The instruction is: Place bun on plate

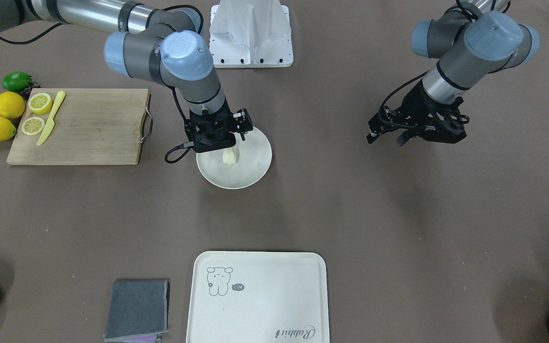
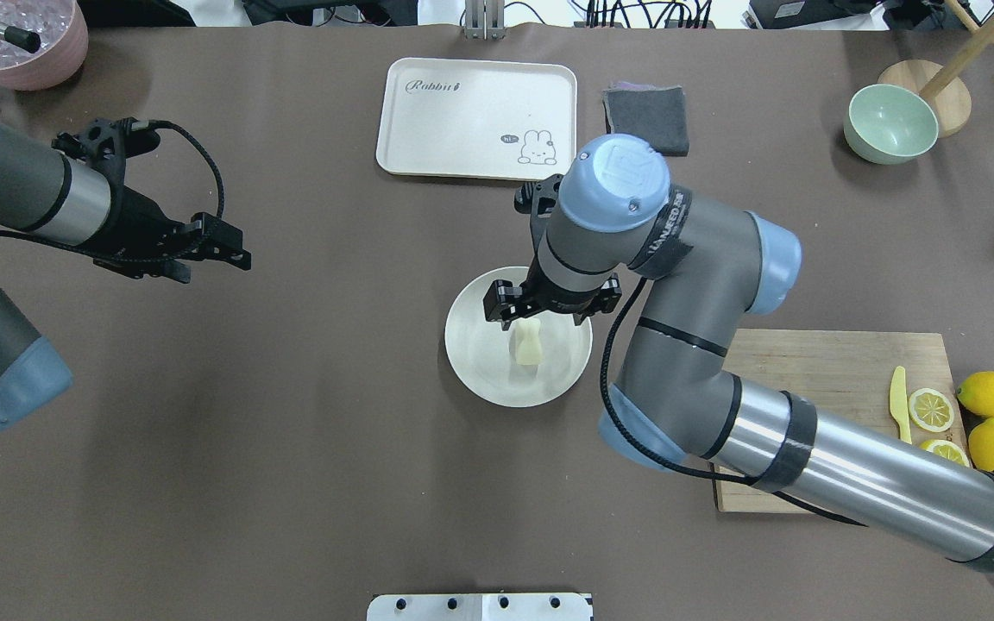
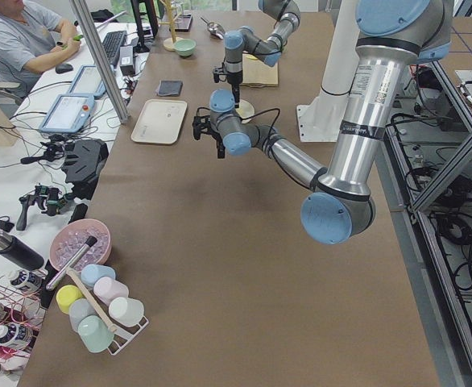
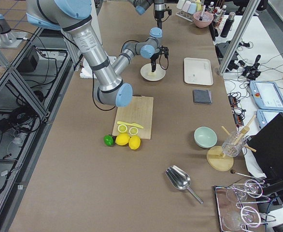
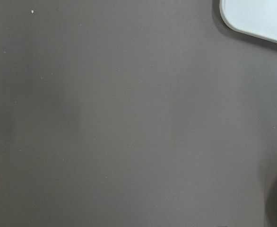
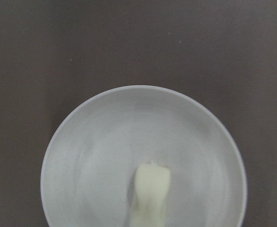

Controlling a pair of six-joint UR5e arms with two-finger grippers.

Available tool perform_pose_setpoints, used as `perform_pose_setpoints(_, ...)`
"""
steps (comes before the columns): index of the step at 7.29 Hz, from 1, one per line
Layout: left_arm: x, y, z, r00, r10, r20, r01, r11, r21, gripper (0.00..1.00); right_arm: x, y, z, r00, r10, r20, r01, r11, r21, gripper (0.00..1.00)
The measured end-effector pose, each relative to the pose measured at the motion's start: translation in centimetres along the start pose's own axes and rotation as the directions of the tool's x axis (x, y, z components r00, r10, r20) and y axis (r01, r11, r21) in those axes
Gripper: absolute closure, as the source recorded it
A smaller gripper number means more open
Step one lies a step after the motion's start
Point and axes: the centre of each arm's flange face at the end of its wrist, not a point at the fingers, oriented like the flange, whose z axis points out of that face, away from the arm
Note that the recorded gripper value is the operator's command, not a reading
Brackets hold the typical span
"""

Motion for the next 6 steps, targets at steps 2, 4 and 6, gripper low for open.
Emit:
perform_pose_setpoints(2,-6.9,-2.3,-4.0,0.996,0.076,0.036,-0.077,0.997,0.025,0.09,7.0,-1.7,-7.3,0.999,-0.009,-0.045,0.01,1.0,0.029,0.01)
perform_pose_setpoints(4,-16.6,-3.7,-8.2,0.97,0.202,0.133,-0.207,0.978,0.025,0.06,20.1,-4.9,-12.4,0.992,-0.085,-0.097,0.088,0.996,0.026,0.0)
perform_pose_setpoints(6,-25.9,-4.8,-13.2,0.918,0.31,0.248,-0.313,0.949,-0.025,0.03,35.6,-5.8,-15.8,0.975,-0.165,-0.152,0.166,0.986,-0.004,0.0)
